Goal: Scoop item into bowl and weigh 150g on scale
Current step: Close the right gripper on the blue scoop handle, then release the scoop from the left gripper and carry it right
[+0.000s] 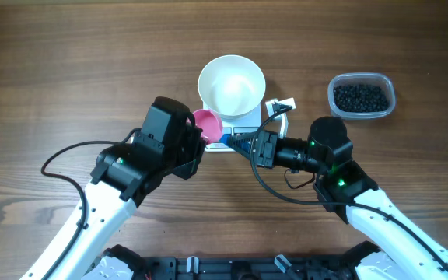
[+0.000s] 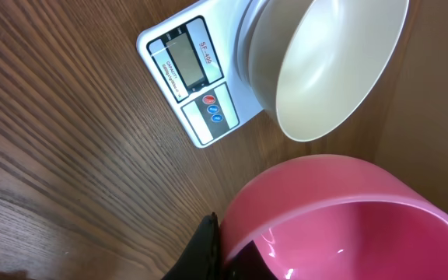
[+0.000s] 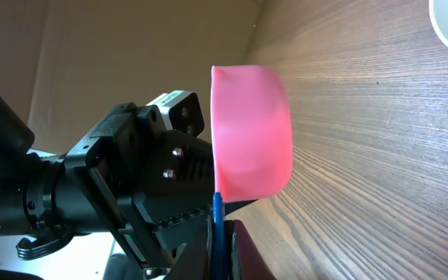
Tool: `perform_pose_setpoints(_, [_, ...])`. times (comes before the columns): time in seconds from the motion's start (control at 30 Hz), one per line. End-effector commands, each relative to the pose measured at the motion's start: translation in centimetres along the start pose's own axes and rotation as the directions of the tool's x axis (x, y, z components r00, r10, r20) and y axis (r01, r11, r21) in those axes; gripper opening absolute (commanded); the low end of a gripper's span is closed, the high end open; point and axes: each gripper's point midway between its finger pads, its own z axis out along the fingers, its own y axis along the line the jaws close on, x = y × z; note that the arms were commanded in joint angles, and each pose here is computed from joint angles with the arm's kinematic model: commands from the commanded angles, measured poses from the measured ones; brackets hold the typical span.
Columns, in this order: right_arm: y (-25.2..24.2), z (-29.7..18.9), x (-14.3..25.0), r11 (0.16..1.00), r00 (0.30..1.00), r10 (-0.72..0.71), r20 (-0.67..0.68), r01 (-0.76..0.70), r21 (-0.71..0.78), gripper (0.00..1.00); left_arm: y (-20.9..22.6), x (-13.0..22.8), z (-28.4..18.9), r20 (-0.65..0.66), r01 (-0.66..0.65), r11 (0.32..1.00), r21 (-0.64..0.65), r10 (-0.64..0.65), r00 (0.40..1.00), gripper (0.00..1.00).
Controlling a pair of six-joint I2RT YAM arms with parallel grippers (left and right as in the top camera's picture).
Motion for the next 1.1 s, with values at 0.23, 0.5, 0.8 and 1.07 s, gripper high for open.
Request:
perform_pose_setpoints(0.23, [1.2, 0.2, 0.0, 0.999, 1.000, -0.017, -0.010, 0.017, -0.034, 0.04, -0.6, -0.5, -0.4, 0.026, -0.002, 1.000, 0.018, 0.002, 1.000, 0.59])
perform_pose_setpoints(0.5, [0.3, -0.3, -1.7, 0.971, 0.969, -0.240, 0.062, 0.239, 0.022, 0.04, -1.2, -2.9, -1.3, 0.065, -0.008, 0.999, 0.049, 0.004, 0.998, 0.85])
perform_pose_setpoints(0.8, [-2.2, -3.9, -6.7, 0.930, 0.915, -0.359, 0.186, 0.334, 0.152, 0.05, -2.8, -7.0, -6.6, 0.207, -0.128, 0.973, 0.195, 0.087, 0.975, 1.00])
perform_pose_setpoints(1.07, [-3.5, -9.9, -11.7, 0.837, 0.856, -0.477, 0.199, 0.372, 0.402, 0.05, -3.0, -8.9, -9.7, 0.314, -0.237, 0.943, 0.232, 0.158, 0.936, 0.99])
